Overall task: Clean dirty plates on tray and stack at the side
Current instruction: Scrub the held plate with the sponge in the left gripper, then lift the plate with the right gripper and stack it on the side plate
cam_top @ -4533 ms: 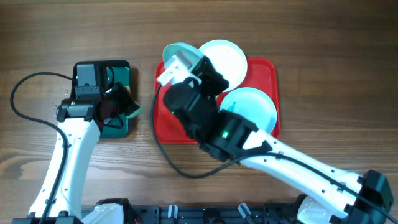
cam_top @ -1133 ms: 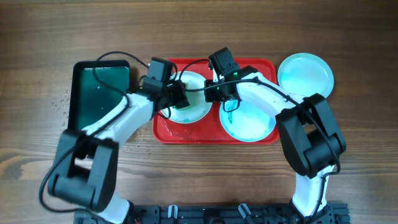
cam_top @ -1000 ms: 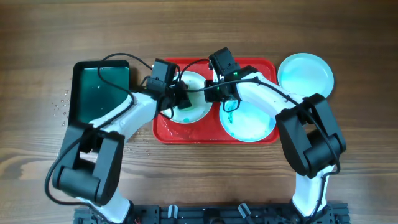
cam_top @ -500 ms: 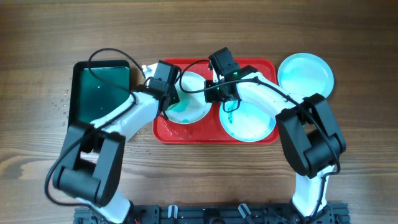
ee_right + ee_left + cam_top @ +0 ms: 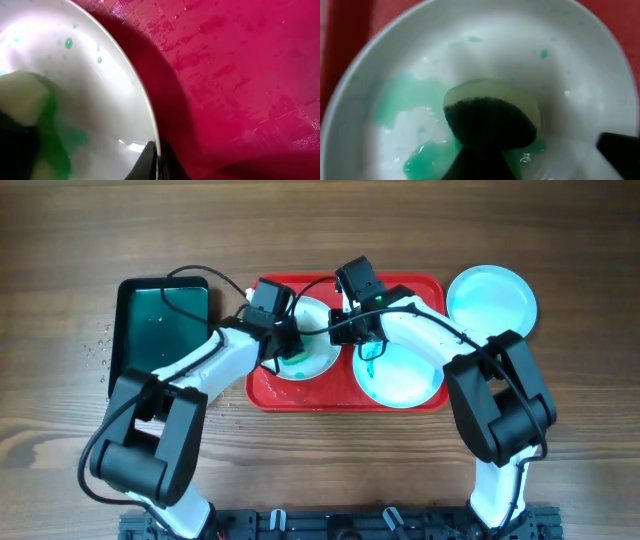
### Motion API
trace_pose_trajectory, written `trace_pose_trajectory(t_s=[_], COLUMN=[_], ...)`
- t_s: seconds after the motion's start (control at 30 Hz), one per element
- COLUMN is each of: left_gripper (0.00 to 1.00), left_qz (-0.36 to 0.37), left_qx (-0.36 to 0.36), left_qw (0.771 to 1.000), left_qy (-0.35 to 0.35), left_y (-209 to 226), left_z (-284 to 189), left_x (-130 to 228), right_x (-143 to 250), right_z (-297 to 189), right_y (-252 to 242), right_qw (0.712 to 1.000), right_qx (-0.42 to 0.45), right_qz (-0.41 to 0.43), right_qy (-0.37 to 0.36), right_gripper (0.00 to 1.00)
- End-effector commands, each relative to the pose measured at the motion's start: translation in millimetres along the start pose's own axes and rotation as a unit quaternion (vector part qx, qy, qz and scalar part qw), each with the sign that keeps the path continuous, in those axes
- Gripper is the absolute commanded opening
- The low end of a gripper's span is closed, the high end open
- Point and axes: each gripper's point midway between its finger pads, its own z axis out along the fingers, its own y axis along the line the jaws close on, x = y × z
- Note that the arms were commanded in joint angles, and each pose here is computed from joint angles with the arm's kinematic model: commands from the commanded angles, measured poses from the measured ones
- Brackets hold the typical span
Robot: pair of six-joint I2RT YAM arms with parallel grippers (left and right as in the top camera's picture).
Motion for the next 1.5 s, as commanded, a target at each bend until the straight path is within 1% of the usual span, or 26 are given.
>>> trace_pose_trajectory(t_s=[0.0,0.07,0.17,0.2,0.27,0.33,0.4,0.43,0.47,0.57,0.67,0.7,0.77,0.8,0.9,0.93,0.97,1.0,1.07,1.13,1.2,1.27,1.37,1.47], left_gripper=[0.04,0.04,0.04,0.04,0.04,0.04,0.04,0.04,0.04,0.04,0.04,0.04,0.04,0.04,0.04,0.04,0.04,0.04,0.04,0.04,0.04,0.04,0.04,0.04], left_qz=[0.019,0.014,0.005,0.001,-0.001,0.002,0.004,0.001,-0.007,-0.037,-0.079,-0.093,-0.103,-0.102,-0.103,-0.103,-0.104,-0.105,-0.105,-0.105,-0.105,-0.105,-0.105,-0.105], left_qx=[-0.176,-0.222,-0.191,-0.17,-0.116,-0.053,-0.007,0.017,0.022,0.019,0.005,-0.006,-0.009,-0.003,0.013,0.013,0.012,0.009,0.008,0.008,0.008,0.008,0.008,0.008], left_qw=[0.982,0.969,0.971,0.974,0.984,0.994,0.997,0.998,0.998,0.996,0.992,0.991,0.992,0.993,0.994,0.994,0.994,0.994,0.994,0.994,0.994,0.994,0.994,0.994], left_qy=[-0.068,-0.11,-0.143,-0.147,-0.135,-0.1,-0.07,-0.055,-0.055,-0.082,-0.103,-0.097,-0.074,-0.059,-0.038,-0.029,-0.026,-0.021,-0.016,-0.016,-0.016,-0.016,-0.016,-0.016], left_y=[65.3,78.7,66.7,59.6,42.1,21.0,6.8,1.9,5.8,25.3,55.1,66.2,72.5,70.1,64.0,63.8,64.3,65.1,65.5,65.5,65.5,65.5,65.5,65.6], left_z=[-16.4,-46.8,-78.4,-86.1,-94.0,-95.3,-97.4,-102.4,-109.9,-133.5,-152.0,-152.7,-147.4,-142.7,-135.3,-131.4,-129.2,-126.1,-123.7,-123.5,-123.5,-123.5,-123.5,-123.5], left_x=[-16.3,-29.9,-41.7,-43.6,-39.3,-26.9,-16.2,-11.5,-12.3,-25.7,-37.4,-36.5,-28.6,-24.4,-19.3,-17.3,-16.5,-15.3,-14.3,-14.3,-14.3,-14.3,-14.1,-14.1], right_x=[15.1,14.9,14.8,14.8,14.5,11.0,2.4,-7.8,-18.3,-44.1,-57.5,-61.2,-64.0,-63.4,-58.0,-54.2,-52.2,-48.7,-44.5,-41.4,-37.9,-35.7,-36.4,-38.1], right_z=[10.2,10.2,10.1,10.1,10.0,4.1,-10.2,-26.8,-43.8,-98.1,-150.4,-174.4,-203.7,-221.9,-247.0,-256.2,-261.5,-271.6,-289.0,-298.7,-308.9,-315.8,-314.6,-312.3], right_y=[-12.8,-12.9,-13.3,-13.2,-13.1,-8.2,-2.0,2.5,2.2,-9.3,-17.6,-21.1,-19.3,-15.9,-4.0,9.1,17.3,31.6,56.2,73.8,89.5,101.5,101.3,97.5], right_qw=[0.999,0.999,0.999,0.999,0.999,1.0,1.0,1.0,0.998,0.986,0.968,0.955,0.933,0.909,0.853,0.823,0.807,0.779,0.739,0.716,0.699,0.694,0.7,0.714], right_qx=[0.025,0.025,0.026,0.026,0.026,0.016,0.009,0.008,0.019,0.081,0.132,0.164,0.211,0.261,0.364,0.402,0.419,0.446,0.479,0.491,0.5,0.497,0.491,0.478], right_qz=[0.002,0.002,0.002,0.002,0.002,0.0,-0.003,-0.007,-0.01,-0.036,-0.067,-0.087,-0.127,-0.162,-0.223,-0.26,-0.278,-0.302,-0.331,-0.35,-0.359,-0.356,-0.344,-0.317], right_qy=[0.023,0.023,0.022,0.022,0.021,0.015,-0.004,-0.029,-0.058,-0.141,-0.203,-0.23,-0.263,-0.281,-0.301,-0.306,-0.31,-0.32,-0.339,-0.35,-0.364,-0.381,-0.388,-0.402], right_gripper=[0.04,0.04,0.04,0.04,0.05,0.04,0.04,0.04,0.04,0.04,0.04,0.04,0.04,0.04,0.04,0.04,0.04,0.04,0.04,0.04,0.04,0.04,0.04,0.04])
